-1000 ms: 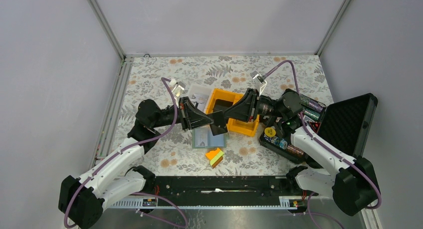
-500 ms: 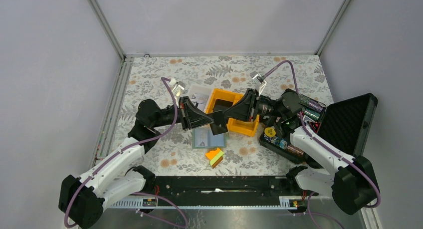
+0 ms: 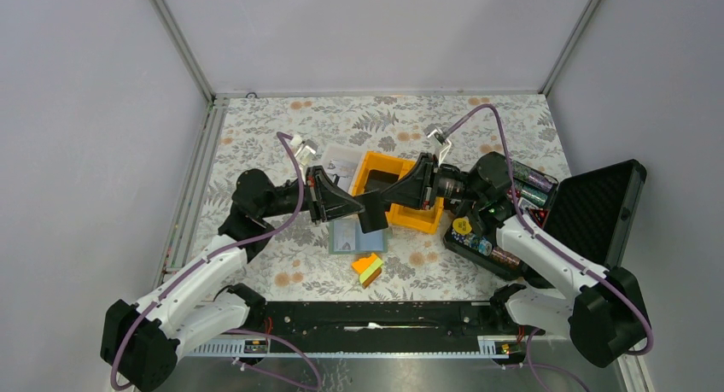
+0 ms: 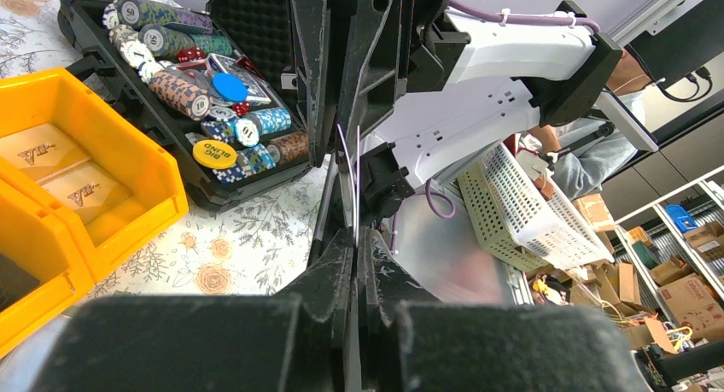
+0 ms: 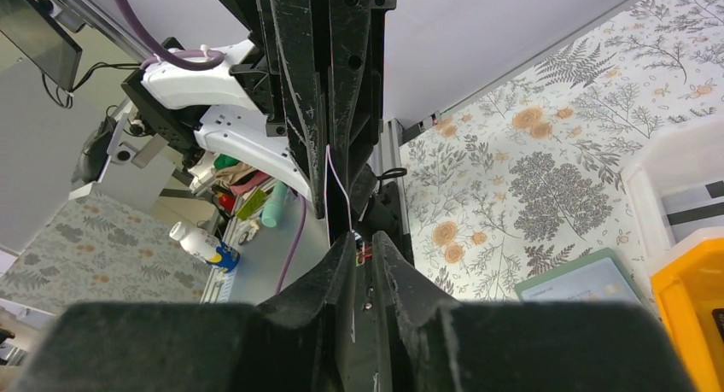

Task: Put the credit cards into the card holder
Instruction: Adjust the credit card.

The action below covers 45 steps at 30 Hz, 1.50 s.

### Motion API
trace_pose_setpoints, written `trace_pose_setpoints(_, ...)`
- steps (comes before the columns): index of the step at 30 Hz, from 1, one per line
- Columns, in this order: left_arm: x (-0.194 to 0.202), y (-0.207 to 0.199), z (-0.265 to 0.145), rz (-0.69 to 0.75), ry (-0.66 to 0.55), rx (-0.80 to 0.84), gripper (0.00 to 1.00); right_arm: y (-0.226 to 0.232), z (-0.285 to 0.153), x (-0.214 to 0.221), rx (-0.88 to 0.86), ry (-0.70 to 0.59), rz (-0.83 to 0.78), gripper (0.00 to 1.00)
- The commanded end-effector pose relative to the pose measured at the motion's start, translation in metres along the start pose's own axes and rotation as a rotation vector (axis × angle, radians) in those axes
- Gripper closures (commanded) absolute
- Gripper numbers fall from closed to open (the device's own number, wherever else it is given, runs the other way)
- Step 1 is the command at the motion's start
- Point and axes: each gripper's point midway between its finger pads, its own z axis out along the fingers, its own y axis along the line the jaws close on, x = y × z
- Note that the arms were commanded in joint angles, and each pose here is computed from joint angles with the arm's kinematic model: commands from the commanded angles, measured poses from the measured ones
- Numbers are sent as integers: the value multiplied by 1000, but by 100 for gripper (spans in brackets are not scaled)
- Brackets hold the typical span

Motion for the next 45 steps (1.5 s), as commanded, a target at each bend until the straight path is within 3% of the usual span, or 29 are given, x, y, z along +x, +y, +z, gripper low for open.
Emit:
trace_pose_setpoints(1,-15,-15,3,78,-42,58,100,12,8,4,-49,33,-32,81)
trace_pose_setpoints(12,-14,-11,4,79,-47,52,100,27,8,7,-147,58,-3,74)
trace_pose_setpoints(33,-13,-2,6,66,-49,30,100,32,21,14,-174,82,-15,72)
trace_pose_setpoints(40,-15,0,5,74,-69,8,100,33,19,14,-163,72,-10,60)
trace_pose_setpoints(45,-19,8,1,81,-101,-52,100,0,17,-3,76,-40,-16,46)
